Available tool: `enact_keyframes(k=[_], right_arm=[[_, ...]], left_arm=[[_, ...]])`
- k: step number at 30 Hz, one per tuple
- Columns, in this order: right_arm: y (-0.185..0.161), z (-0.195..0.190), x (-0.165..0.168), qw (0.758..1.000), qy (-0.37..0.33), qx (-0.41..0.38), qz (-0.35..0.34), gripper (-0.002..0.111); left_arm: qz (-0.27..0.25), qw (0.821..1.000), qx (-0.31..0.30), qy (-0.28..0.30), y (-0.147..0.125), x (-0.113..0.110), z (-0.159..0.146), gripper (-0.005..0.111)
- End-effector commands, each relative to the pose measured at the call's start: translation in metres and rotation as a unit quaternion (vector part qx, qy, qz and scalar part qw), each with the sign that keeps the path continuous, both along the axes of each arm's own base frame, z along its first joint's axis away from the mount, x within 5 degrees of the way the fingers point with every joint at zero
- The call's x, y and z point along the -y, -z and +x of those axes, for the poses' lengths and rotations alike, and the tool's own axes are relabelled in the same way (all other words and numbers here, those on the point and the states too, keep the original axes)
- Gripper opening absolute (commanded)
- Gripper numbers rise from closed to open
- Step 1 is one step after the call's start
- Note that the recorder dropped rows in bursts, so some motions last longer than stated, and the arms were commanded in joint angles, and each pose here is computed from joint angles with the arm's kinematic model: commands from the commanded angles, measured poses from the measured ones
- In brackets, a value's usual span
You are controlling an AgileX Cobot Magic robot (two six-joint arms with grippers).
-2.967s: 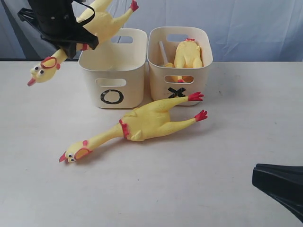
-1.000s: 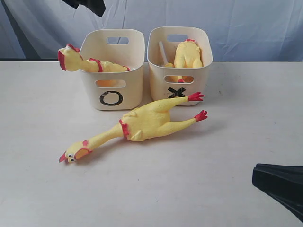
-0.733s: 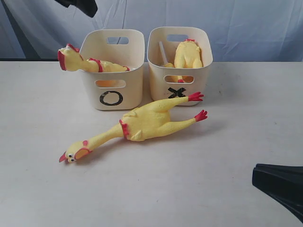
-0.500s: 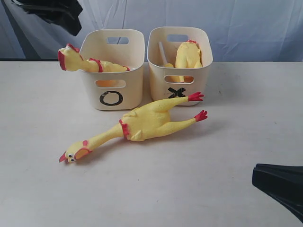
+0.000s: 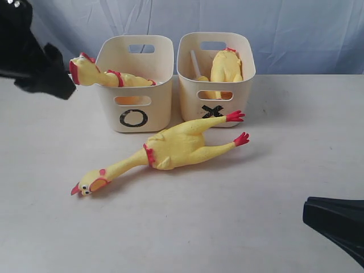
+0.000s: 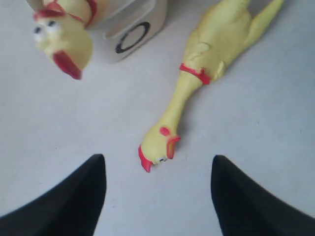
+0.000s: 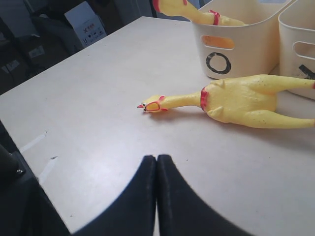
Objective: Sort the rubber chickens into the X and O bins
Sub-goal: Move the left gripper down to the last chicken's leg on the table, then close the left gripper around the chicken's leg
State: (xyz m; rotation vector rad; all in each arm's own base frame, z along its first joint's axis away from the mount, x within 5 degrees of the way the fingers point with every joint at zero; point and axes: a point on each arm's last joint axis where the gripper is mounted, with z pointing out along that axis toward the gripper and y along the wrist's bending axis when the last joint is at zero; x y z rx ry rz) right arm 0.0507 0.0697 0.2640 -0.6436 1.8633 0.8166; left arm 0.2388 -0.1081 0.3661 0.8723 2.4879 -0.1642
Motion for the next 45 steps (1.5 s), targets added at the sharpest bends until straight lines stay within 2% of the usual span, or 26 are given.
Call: enact_keyframes(k=[1,6,9,18,31,39,45], right_arm=[[0.001,0.0,0.001,1.0,0.006,0.004,0.002,-0.001],[0.001,0.0,0.001,1.0,0.006,0.004,0.002,-0.001],[0.001,0.0,0.001,1.0,0.006,0.004,0.002,-0.001],[0.001,0.0,0.001,1.0,0.006,0.004,0.002,-0.001],[0.001,0.0,0.001,1.0,0.006,0.004,0.002,-0.001],[0.001,0.0,0.001,1.0,0.006,0.004,0.002,-0.001],[0.001,0.0,0.001,1.0,0.006,0.004,0.002,-0.001]], left_arm=[[0.009,0.998,0.004,0.064,0.03,0.014,-0.023,0.058],[0.033,0.989,0.016,0.145,0.068,0.03,-0.035,0.058],[0.036,0.984,0.031,0.172,0.088,0.038,-0.038,0.058],[0.034,0.983,0.05,0.175,0.13,0.05,-0.024,0.059],[0.098,0.969,0.038,0.222,0.194,0.065,0.005,0.059],[0.106,0.968,0.048,0.224,0.211,0.069,0.015,0.059],[0.112,0.971,0.059,0.202,0.208,0.07,0.023,0.059]])
